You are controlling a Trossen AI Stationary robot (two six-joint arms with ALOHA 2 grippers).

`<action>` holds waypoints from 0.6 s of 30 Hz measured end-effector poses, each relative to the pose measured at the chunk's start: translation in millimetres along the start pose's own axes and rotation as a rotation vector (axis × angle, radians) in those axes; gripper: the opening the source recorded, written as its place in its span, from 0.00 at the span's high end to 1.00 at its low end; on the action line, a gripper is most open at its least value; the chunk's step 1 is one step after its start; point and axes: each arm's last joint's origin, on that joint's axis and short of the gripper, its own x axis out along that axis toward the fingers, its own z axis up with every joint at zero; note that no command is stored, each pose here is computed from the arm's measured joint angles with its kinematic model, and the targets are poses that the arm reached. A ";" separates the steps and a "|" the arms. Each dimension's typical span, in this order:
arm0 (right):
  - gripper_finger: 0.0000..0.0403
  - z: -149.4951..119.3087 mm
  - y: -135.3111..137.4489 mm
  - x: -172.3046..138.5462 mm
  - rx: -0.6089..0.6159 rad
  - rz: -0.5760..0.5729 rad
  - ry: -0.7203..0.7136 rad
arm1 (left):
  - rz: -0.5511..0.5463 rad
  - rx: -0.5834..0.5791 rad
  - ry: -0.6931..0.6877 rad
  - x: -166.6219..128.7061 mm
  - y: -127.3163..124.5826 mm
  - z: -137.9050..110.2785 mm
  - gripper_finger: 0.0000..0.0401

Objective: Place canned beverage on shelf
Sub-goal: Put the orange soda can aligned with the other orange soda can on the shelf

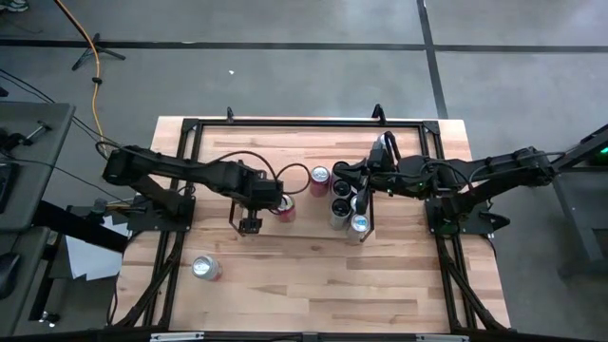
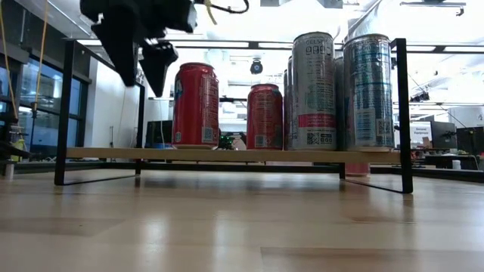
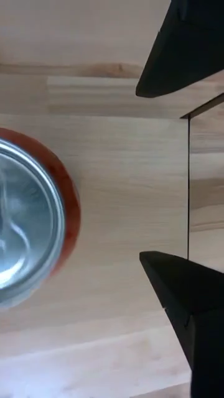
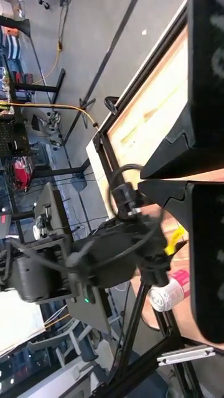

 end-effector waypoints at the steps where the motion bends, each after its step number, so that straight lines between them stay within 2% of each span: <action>1: 1.00 0.0 0.0 0.0 0.005 0.000 0.000 | 0.001 0.004 0.012 3.8 -0.3 1.4 0.08; 4: 1.00 -0.5 -0.1 0.0 0.003 -0.001 0.005 | 0.004 0.012 0.042 13.0 -1.2 4.7 0.19; 6: 1.00 -0.6 -0.2 0.0 0.003 -0.002 0.006 | 0.007 0.034 0.057 17.0 -3.1 5.7 0.31; 9: 1.00 -0.6 -0.2 0.0 0.001 -0.002 0.006 | 0.036 0.058 0.068 20.4 -5.1 7.0 0.56; 12: 1.00 -0.7 -0.2 0.0 0.000 -0.002 0.006 | 0.040 0.058 0.065 22.1 -5.5 8.3 0.86; 13: 1.00 -0.9 -0.3 0.0 -0.001 -0.003 0.008 | 0.029 0.048 0.059 22.4 -5.8 9.0 0.93; 18: 1.00 -2.1 -0.7 -0.1 -0.008 -0.006 0.020 | 0.032 0.026 0.019 22.8 -5.0 13.0 0.98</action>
